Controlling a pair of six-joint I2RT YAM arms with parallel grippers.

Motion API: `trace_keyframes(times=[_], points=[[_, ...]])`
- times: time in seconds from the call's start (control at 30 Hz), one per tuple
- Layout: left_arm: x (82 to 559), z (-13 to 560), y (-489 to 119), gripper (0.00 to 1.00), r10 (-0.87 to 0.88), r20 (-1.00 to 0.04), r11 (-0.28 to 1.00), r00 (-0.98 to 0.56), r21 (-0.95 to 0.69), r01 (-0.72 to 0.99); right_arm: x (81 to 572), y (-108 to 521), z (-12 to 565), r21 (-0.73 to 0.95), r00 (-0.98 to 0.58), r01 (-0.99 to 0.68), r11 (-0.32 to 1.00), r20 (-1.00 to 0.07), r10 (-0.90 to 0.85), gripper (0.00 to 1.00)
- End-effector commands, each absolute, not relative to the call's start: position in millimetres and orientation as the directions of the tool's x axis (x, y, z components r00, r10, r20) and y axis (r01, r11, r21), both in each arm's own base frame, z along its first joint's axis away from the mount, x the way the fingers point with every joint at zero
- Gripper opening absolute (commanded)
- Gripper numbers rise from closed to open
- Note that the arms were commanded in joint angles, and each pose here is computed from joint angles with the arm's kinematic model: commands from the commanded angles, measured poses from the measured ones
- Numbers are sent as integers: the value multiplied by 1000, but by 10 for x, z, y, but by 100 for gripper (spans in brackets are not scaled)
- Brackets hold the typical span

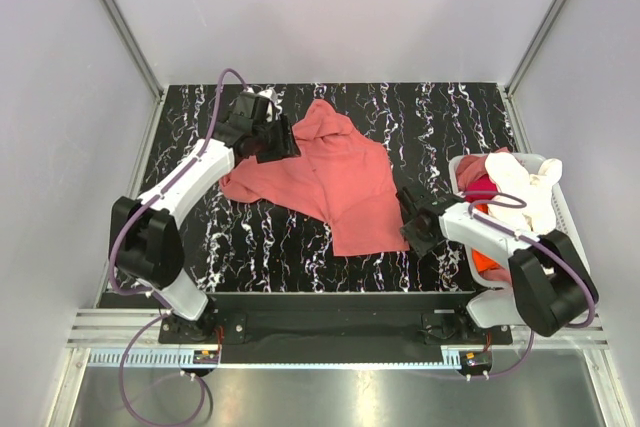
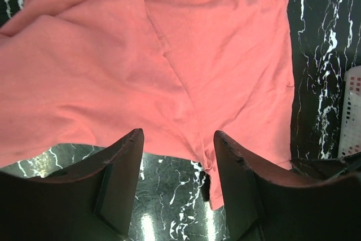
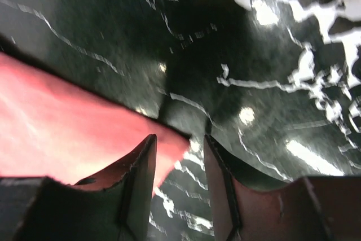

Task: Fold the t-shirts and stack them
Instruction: Flatten the tshirt out

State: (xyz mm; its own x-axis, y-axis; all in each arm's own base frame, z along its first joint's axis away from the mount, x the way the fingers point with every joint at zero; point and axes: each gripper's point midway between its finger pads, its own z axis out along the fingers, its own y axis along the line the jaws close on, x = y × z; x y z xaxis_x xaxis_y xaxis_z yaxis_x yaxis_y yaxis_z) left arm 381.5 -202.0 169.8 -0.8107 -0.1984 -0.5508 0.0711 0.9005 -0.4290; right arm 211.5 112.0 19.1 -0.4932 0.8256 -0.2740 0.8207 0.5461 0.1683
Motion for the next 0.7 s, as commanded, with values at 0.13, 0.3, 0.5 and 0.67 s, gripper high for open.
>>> trace_keyframes(times=[0.13, 0.3, 0.5, 0.67], points=[[3937, 1719, -1874, 58, -162, -618, 939, -769, -337, 72, 2182, 1252, 47, 201, -477, 828, 524, -239, 846, 46], [3960, 1652, -1870, 58, -161, -607, 943, -778, -327, 61, 2147, 1301, 139, 237, -468, 829, 507, -205, 860, 45], [3973, 1643, -1873, 58, -158, -608, 945, -778, -323, 60, 2052, 1322, 278, 250, -434, 851, 462, -162, 886, 45], [3972, 1650, -1875, 58, -153, -610, 946, -777, -319, 65, 1947, 1415, 203, 217, -446, 857, 467, -141, 884, 45]])
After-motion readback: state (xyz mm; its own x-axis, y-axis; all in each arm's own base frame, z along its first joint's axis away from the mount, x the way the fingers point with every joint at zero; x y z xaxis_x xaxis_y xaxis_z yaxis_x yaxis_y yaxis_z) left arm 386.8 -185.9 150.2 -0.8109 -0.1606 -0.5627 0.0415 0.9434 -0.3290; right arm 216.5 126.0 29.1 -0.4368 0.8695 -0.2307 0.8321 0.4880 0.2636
